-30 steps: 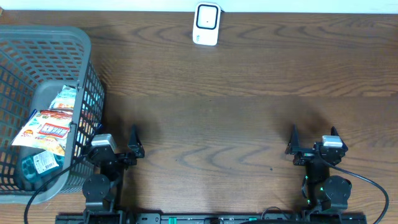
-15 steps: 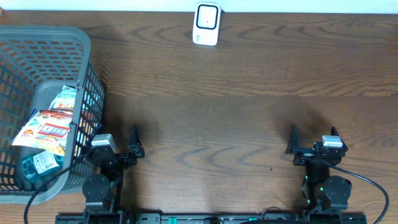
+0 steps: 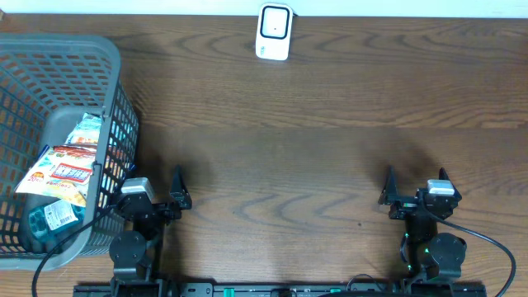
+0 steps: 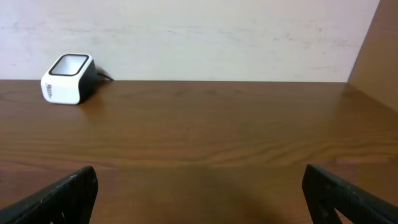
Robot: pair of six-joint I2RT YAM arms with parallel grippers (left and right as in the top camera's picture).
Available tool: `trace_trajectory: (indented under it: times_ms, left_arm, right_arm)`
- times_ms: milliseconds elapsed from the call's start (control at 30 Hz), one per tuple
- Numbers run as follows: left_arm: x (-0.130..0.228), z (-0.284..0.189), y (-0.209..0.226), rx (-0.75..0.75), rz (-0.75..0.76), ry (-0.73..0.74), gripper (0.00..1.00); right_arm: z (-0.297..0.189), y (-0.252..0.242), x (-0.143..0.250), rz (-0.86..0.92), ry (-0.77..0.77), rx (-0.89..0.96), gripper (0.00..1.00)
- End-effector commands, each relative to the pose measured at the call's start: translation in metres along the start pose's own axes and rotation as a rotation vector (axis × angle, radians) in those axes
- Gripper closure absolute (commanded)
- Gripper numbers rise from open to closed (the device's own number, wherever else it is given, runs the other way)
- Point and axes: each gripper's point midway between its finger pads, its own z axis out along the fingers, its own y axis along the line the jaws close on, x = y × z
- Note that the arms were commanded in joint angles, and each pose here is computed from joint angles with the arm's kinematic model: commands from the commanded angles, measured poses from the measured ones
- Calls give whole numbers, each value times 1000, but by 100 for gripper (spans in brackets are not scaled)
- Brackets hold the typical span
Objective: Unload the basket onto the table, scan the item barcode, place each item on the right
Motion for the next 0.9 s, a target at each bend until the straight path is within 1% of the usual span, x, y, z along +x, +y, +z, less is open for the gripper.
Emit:
trace_trajectory:
  times_ms: [0, 700, 767, 867]
  left_arm:
    - [16, 2, 6, -23, 10, 40, 2]
    - [16, 2, 5, -20, 3, 39, 2]
    - [16, 2, 0, 6, -35, 41, 2]
    - [16, 1, -12, 77, -38, 49, 2]
  right_arm:
    - [0, 3, 0, -9, 0, -11, 1]
    - [0, 3, 0, -9, 0, -11, 1]
    - [0, 3, 0, -9, 0, -11, 1]
    - [0, 3, 0, -9, 0, -11, 1]
